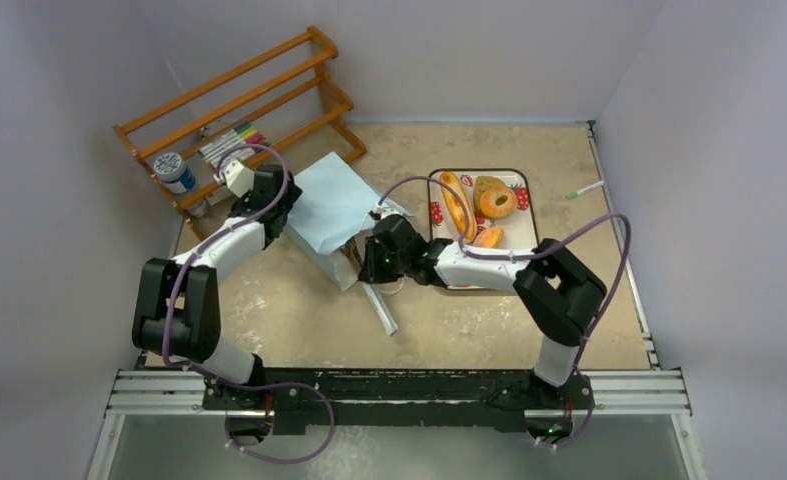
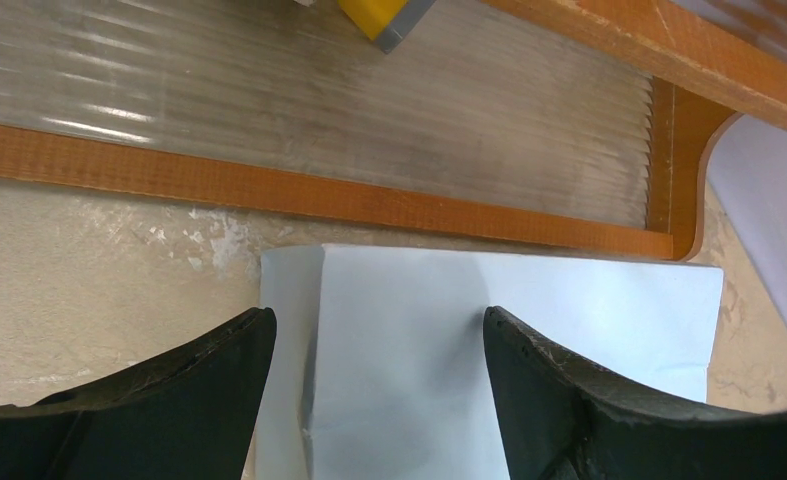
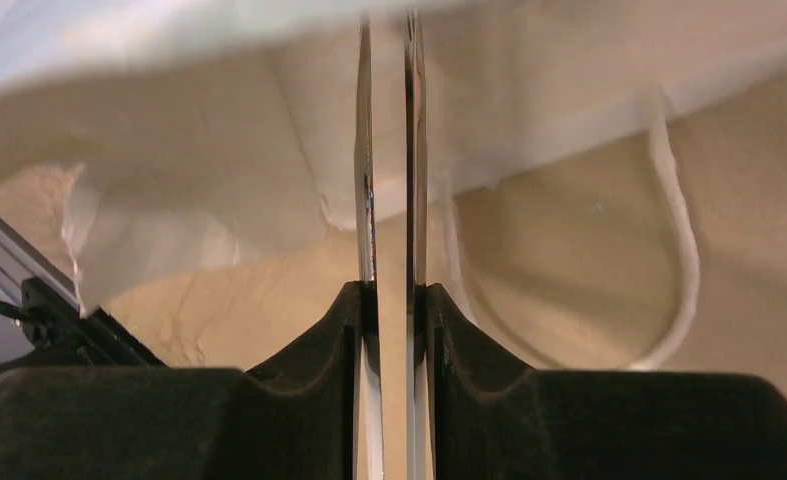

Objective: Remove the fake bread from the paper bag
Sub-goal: Take out the fake bread from the paper bag, then place the fake bread in the container.

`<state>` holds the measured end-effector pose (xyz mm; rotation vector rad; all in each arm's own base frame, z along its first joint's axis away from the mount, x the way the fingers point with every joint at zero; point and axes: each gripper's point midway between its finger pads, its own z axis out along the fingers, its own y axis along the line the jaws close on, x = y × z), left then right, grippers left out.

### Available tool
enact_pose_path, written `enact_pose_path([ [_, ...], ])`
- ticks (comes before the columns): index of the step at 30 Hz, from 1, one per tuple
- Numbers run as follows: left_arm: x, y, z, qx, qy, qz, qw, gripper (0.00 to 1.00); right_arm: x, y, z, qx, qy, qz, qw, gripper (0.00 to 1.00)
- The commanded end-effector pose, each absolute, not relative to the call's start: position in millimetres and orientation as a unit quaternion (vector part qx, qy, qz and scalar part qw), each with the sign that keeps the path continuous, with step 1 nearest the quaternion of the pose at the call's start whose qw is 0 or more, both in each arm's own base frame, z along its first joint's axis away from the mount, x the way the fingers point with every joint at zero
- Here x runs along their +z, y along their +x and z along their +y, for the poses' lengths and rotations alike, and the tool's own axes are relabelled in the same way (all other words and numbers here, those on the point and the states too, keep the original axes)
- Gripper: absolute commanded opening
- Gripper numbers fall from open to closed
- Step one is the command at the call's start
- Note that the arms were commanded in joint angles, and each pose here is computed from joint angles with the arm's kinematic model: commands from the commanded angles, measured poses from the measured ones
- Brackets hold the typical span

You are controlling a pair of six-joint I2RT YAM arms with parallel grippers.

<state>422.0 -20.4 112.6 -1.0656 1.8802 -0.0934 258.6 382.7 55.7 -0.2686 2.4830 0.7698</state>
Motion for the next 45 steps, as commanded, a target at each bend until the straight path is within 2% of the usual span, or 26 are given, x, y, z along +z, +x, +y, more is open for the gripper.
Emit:
enact_pose_path([
  [1, 146.1, 437.4, -19.7, -0.075, -0.448, 0.734, 0.505, 0.76, 79.1, 242.2, 368.0, 0.287, -0.112, 0.914, 0.264, 0.06],
  [17, 159.2, 442.7, -22.7, -0.095, -0.451, 0.723, 0.514, 0.76, 109.4, 170.6, 305.3, 0.256, -0.096, 0.928, 0.253, 0.05],
  [24, 160.8, 438.3, -21.8, -0.1, -0.452, 0.72, 0.517, 0.76, 109.4, 161.8, 286.3, 0.243, -0.068, 0.935, 0.249, 0.04],
  [32, 162.9, 435.7, -18.4, -0.101, -0.455, 0.717, 0.518, 0.76, 135.4, 151.4, 253.6, 0.234, -0.023, 0.935, 0.264, 0.04],
  [45, 155.9, 425.5, -8.2, -0.11, -0.47, 0.707, 0.517, 0.76, 164.9, 134.5, 182.8, 0.206, 0.113, 0.93, 0.283, 0.05],
])
